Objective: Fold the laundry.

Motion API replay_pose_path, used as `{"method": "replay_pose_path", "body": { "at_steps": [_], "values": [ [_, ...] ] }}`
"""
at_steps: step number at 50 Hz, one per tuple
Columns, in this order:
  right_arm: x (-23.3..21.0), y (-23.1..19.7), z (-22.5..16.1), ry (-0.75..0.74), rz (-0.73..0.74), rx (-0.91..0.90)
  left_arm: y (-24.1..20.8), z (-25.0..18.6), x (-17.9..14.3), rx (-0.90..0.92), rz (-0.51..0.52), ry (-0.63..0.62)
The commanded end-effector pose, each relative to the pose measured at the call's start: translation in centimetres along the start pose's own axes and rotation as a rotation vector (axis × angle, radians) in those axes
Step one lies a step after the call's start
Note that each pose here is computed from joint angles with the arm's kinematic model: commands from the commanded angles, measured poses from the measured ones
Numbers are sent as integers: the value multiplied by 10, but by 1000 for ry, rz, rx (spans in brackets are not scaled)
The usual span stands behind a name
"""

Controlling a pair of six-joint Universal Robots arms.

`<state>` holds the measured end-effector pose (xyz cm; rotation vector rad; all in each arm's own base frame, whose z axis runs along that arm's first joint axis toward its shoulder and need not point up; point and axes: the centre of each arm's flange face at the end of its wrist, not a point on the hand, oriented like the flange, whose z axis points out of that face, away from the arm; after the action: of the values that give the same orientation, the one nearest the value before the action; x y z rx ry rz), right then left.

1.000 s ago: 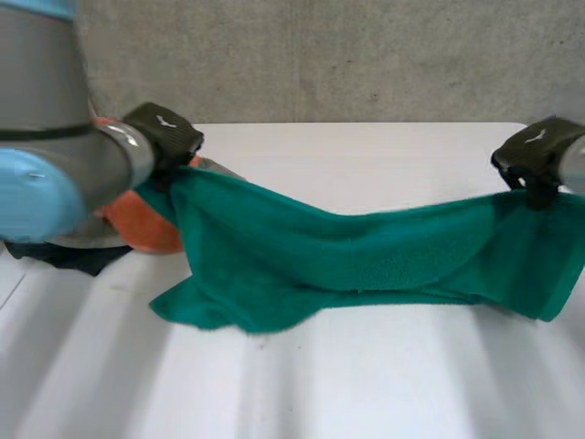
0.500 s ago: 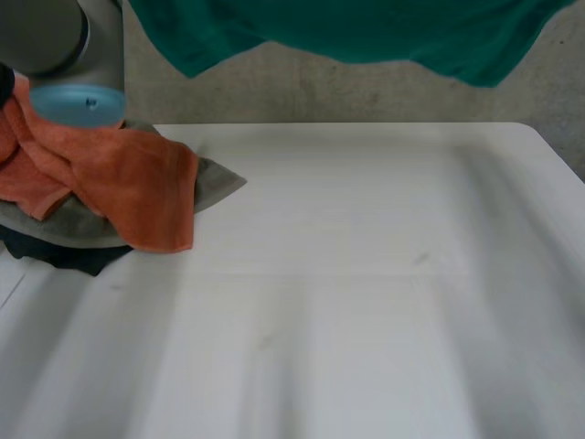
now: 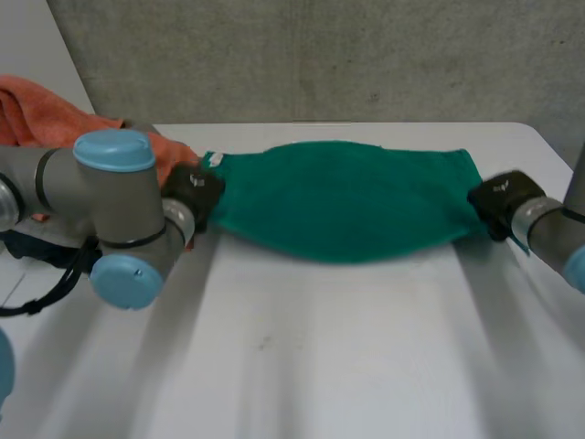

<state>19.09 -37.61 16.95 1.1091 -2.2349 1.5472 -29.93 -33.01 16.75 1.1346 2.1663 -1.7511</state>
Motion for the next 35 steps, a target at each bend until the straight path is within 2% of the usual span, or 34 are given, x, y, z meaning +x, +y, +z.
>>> {"method": "replay_pose_path", "body": {
  "at_steps": [1,2,5,6,9,13,18,24,28,35],
  "values": [
    [16,10,-64,-172,-49,-161,16,-81,5,-280,70,150],
    [17,15,-81,-233,-90,-210,22,-102,8,-353,115,206],
    [18,23,-103,-326,-171,-283,31,-128,11,-441,195,287],
    [18,27,-113,-375,-222,-307,32,-136,10,-448,233,314],
    [20,28,-112,-361,-285,-288,25,-134,9,-381,262,308],
    [13,22,-89,-270,-261,-203,5,-112,7,-237,249,241],
    [11,8,-45,-82,-186,-43,-16,-58,2,-119,177,94],
    [12,-8,13,125,-127,143,-12,9,-13,-154,109,-92],
    [10,-9,51,216,-130,203,-13,33,-12,-125,103,-123],
    [6,-1,92,255,-152,211,-26,55,-10,-21,124,-145]
  ]
}}
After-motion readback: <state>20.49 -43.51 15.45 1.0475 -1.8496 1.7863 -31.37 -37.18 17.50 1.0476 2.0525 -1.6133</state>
